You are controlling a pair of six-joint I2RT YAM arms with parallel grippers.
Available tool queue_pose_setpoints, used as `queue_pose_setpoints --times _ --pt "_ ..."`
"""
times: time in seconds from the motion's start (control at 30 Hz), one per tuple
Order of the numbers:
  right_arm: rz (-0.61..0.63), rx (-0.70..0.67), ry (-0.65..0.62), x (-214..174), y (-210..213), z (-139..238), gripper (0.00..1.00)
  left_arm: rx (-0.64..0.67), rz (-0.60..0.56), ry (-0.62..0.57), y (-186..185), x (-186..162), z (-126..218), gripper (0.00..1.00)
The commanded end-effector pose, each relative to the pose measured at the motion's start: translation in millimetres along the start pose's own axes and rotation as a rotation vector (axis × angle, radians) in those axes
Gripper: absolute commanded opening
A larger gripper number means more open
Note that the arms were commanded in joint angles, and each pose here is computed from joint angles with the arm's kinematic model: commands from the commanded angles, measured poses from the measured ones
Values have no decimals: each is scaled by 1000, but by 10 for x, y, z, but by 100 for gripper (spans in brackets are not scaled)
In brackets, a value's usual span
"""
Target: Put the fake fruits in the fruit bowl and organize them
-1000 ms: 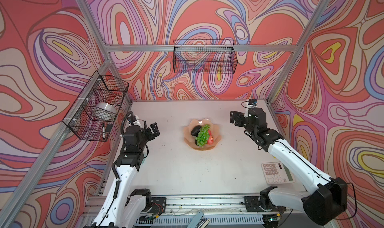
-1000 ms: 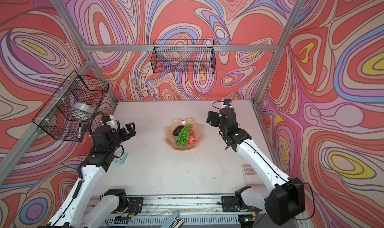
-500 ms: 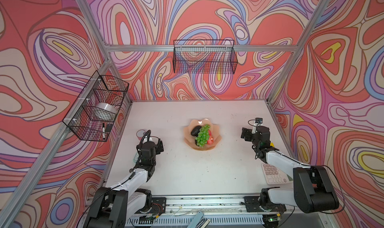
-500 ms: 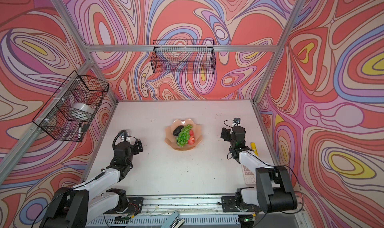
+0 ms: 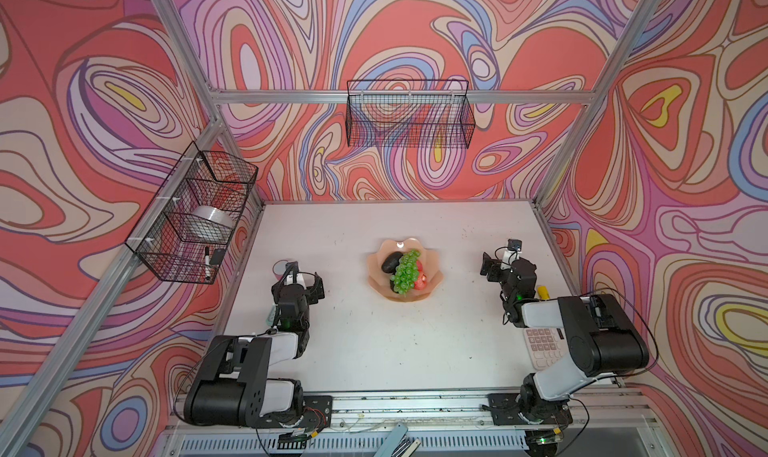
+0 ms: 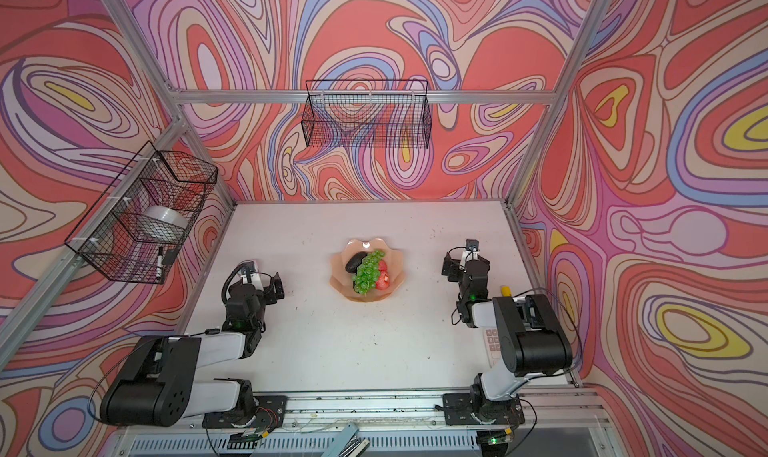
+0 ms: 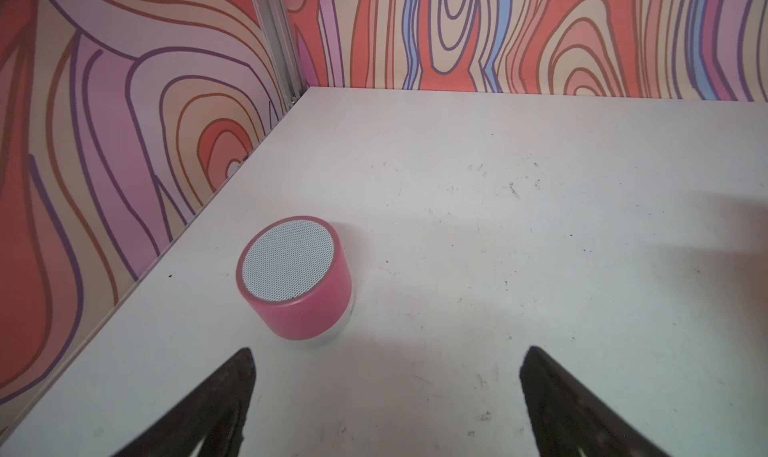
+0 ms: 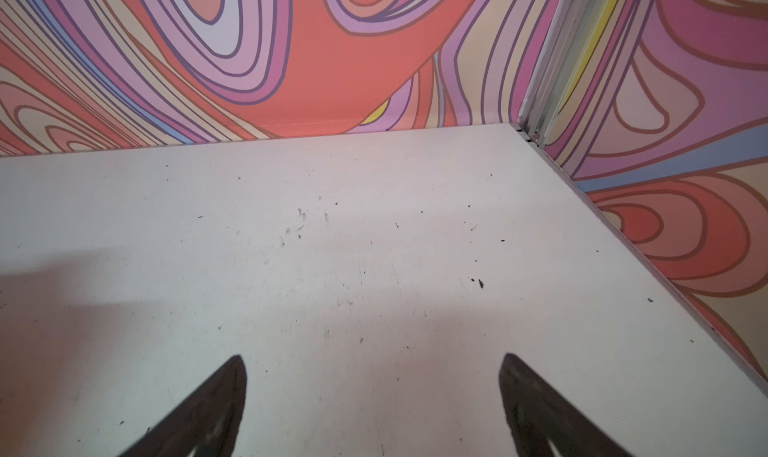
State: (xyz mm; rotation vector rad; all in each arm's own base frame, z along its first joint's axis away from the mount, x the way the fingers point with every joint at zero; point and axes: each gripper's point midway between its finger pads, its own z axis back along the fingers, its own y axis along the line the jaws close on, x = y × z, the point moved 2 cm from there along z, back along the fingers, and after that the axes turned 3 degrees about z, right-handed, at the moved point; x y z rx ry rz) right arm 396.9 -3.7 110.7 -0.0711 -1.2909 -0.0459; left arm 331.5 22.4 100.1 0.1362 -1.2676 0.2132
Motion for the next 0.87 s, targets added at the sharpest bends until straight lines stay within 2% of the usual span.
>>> queue_pose_setpoints --times 0.0,0.07,0.17,0.23,0.4,0.47,0.57,0.83 --pt "12 22 -48 -11 18 -19 98 -28 5 -98 -54 120 -104 100" --pt "12 21 -51 -61 18 -36 98 -35 -3 -106 -78 123 -141 100" --pt "12 16 -51 -63 12 -40 98 12 11 -32 -19 81 -200 100" --pt "14 17 -51 -65 14 -38 98 19 8 -60 -16 123 -229 100" --pt "11 2 -56 -60 -10 -32 98 -2 -11 -17 -74 110 -301 100" --pt "7 -8 -54 -62 -25 -35 98 -21 -35 66 -135 84 -378 100" --pt "5 -14 -52 -66 -34 -34 98 -36 -30 13 -135 83 -326 100" --pt "2 -24 -58 -63 -51 -19 98 -39 -16 50 -118 79 -373 100"
